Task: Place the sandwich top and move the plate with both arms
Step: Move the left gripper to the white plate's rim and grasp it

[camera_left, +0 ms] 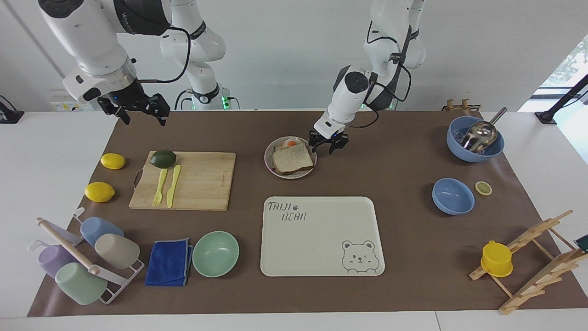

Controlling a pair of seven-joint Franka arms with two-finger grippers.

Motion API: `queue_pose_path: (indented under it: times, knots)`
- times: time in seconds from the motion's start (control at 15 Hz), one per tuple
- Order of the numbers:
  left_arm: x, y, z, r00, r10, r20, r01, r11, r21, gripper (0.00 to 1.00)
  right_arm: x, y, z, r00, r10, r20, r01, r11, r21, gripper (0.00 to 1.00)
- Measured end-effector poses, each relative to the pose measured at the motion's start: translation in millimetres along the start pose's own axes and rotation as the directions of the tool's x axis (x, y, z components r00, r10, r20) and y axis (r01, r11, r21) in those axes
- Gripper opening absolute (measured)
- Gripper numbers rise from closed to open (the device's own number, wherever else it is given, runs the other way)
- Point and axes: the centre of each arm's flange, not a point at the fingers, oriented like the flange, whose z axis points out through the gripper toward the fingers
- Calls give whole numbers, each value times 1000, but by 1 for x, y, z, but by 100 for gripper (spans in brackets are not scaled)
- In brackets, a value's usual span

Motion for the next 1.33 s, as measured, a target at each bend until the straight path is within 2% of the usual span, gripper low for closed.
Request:
queue_pose_path:
  times: [0.47, 0.73, 0.93, 1.33]
  knots:
    - [6, -2, 15, 999, -34, -8, 34, 999, -20, 63, 0, -1, -11, 1000, 1, -30, 0, 1000, 26, 100]
    - [7, -2, 16, 999, -38, -14, 38, 999, -24, 57, -1, 3, -13, 999, 7, -36, -6, 1000, 29, 100]
    - [7, -2, 17, 999, -46, -11, 45, 999, -30, 47, -2, 9, -14, 999, 19, -38, -18, 999, 31, 100]
    - [3, 5, 27, 999, -40, -10, 39, 999, -34, 45, -2, 11, -13, 999, 23, -33, -22, 999, 32, 100]
